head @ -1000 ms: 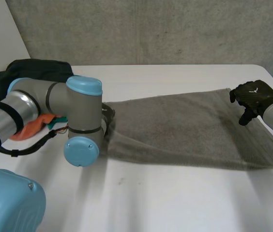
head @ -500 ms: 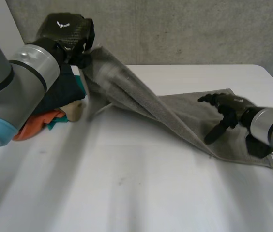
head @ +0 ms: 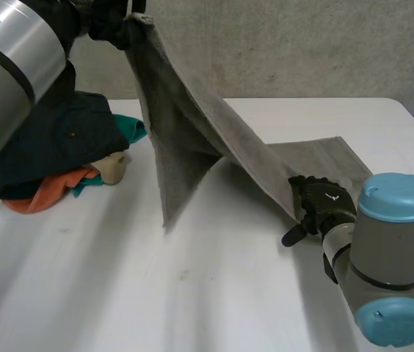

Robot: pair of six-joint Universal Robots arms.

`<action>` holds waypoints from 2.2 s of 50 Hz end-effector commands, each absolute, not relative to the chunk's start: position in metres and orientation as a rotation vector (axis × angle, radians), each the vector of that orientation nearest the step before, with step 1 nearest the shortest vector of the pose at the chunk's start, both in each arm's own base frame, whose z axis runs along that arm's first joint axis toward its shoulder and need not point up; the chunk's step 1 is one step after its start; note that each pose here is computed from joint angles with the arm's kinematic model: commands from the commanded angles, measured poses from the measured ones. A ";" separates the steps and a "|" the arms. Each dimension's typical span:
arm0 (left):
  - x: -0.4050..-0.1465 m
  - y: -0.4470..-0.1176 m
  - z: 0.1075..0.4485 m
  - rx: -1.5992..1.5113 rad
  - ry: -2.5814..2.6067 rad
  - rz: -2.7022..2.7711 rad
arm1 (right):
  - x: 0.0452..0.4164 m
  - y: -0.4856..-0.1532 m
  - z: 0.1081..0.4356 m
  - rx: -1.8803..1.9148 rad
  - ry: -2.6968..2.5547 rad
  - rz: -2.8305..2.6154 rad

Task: Fold the laundry.

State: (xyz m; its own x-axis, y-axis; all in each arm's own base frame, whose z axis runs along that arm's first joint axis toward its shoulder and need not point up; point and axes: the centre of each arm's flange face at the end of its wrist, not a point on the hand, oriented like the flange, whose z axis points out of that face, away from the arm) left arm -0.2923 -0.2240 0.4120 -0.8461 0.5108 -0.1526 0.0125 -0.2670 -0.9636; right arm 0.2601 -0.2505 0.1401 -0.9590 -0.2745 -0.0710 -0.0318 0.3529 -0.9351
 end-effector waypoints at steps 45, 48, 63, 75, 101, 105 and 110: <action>-0.238 -0.359 0.207 -0.644 -2.379 1.611 | 0.225 -0.350 0.181 -1.210 2.328 -1.502; -0.238 -0.369 0.198 -0.607 -2.417 1.627 | 0.227 -0.357 0.170 -1.194 2.351 -1.518; -0.234 -0.362 0.216 -0.558 -2.430 1.670 | 0.237 -0.353 0.183 -1.179 2.356 -1.540; -0.228 -0.363 0.219 -0.572 -2.434 1.690 | 0.232 -0.351 0.169 -1.483 2.451 -1.316; -0.236 -0.410 0.390 -0.314 -1.541 2.574 | 0.227 -0.443 0.362 -0.621 1.759 -2.701; -0.230 -0.406 0.429 -0.162 -1.265 2.623 | 0.224 -0.431 0.402 -0.480 1.485 -2.843; -0.234 -0.406 0.426 -0.139 -1.243 2.508 | 0.229 -0.417 0.395 -0.577 1.451 -2.838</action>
